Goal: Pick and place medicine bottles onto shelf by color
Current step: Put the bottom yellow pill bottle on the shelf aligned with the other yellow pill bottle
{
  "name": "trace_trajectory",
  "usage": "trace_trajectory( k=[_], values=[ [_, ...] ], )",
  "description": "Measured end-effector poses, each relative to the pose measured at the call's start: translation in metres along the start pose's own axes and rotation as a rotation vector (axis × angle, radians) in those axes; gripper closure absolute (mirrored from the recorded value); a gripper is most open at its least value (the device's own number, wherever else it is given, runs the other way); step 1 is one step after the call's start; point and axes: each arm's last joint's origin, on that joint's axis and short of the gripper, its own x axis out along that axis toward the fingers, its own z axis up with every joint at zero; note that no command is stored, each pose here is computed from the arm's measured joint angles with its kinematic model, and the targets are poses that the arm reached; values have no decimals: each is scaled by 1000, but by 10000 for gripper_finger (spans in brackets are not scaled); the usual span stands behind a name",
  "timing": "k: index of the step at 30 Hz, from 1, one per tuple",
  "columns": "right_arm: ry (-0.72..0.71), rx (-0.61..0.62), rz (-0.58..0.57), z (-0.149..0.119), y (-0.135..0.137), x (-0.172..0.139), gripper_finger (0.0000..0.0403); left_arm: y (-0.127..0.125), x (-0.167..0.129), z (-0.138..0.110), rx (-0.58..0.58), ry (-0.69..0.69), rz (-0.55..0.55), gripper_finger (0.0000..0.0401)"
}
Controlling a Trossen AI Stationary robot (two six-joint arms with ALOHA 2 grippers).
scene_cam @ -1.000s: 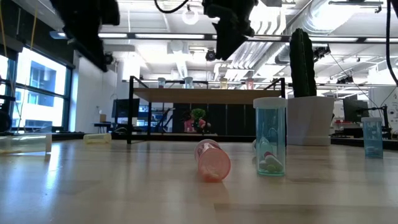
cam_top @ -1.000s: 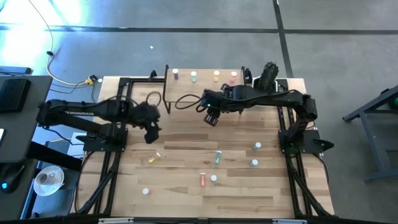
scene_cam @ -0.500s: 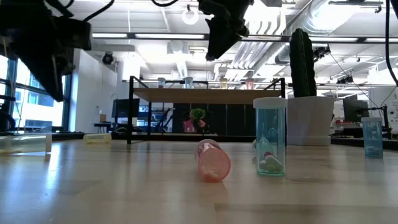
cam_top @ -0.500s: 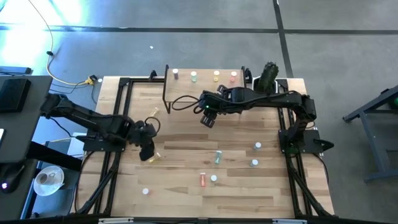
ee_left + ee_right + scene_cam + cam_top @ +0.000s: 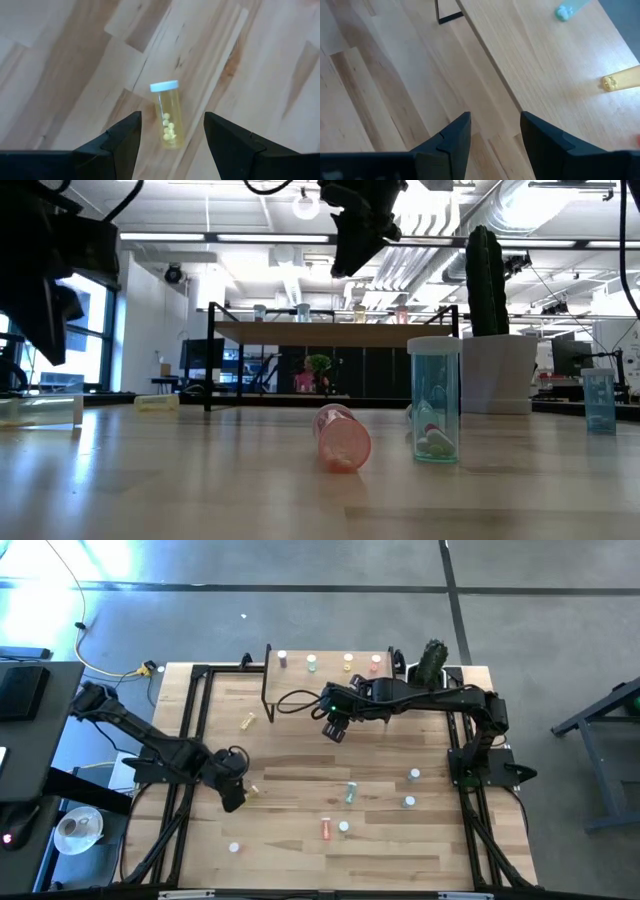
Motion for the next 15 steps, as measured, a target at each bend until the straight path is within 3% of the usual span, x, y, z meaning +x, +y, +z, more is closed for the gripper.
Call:
trace_trajectory(
  k=[15],
  values=[
    [0,0,0,0,0,0,242,-12,24,-12,3,30,84,197]
  ],
)
